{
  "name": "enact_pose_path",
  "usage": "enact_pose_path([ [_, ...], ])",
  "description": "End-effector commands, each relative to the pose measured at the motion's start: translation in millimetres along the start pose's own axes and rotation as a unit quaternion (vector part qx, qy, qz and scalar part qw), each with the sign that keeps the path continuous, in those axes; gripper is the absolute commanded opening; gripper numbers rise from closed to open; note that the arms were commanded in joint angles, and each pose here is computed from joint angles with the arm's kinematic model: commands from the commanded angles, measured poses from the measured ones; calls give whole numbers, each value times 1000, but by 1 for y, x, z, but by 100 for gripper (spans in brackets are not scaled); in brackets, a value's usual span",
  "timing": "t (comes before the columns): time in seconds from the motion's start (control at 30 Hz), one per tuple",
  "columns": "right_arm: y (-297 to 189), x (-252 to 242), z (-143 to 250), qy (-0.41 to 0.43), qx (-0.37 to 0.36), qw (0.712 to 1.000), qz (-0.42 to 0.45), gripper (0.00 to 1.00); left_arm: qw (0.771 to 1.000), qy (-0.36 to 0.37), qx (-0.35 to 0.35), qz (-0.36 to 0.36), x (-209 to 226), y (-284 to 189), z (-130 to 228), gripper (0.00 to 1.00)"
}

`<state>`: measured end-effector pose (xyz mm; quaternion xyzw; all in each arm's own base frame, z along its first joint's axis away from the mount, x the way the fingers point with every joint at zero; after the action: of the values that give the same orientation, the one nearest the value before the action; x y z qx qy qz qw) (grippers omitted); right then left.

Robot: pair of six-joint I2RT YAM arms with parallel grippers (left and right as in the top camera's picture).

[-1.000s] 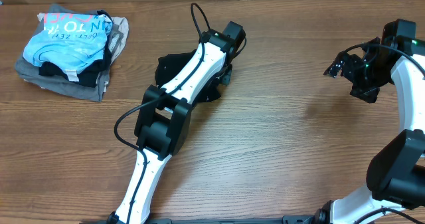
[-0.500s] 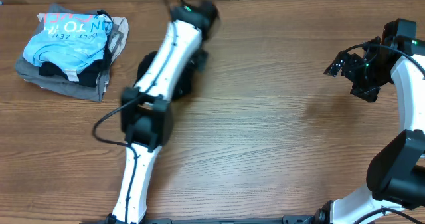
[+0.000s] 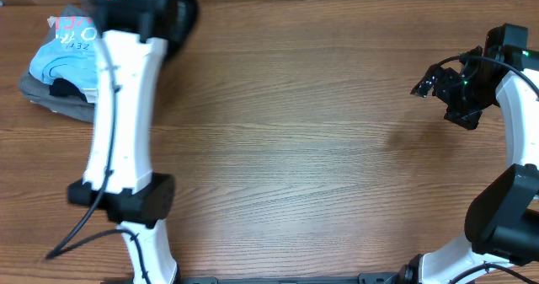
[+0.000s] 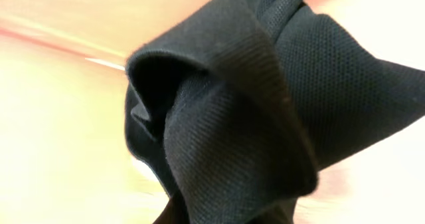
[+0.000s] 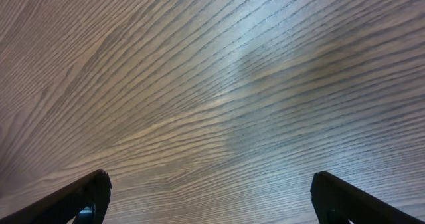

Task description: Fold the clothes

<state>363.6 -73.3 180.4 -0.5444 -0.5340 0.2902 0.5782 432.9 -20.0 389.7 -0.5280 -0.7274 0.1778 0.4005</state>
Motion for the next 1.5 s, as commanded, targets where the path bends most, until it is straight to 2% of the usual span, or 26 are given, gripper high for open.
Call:
enact_pose_path([
  [0.0,-13,6,-3,-6,-22,1000,-7,100,991,-4,-42,-125,85,-22,-9,4],
  [0.1,-13,10,-3,-6,-21,1000,-21,100,984,-32,-47,-170,129,-13,-9,4],
  [0.2,-13,12,-3,-7,-20,999,-31,100,979,-73,-53,-185,168,4,-6,4],
  [0.37,-13,12,-2,-6,-19,999,-31,100,985,-97,-66,-130,206,47,2,4],
  [0.6,-13,12,-2,-5,-17,999,-31,100,986,-115,-38,-114,242,121,26,4],
  [0.8,-13,12,-2,-2,-17,999,-31,100,990,-116,0,-81,229,174,41,4],
  [0.93,-13,12,-2,-2,-17,999,-31,100,992,-112,10,-55,209,189,41,4],
  [1.27,-13,12,-2,-2,-17,999,-31,100,995,-96,13,-26,177,186,31,4],
  [1.47,-13,12,-3,-3,-19,999,-31,100,992,-112,59,16,133,180,37,4],
])
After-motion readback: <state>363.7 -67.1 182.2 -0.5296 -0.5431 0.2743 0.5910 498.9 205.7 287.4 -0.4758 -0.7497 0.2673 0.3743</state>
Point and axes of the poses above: each gripper's point midway between its finger pads, its own y axis out along the fingers, its own x axis along the line the jaws close on, z = x × y, the point moved 5 cm from there along -y, back along the fingers, and after that the axes turned 12 degrees about -y, right-handed, at the moved point
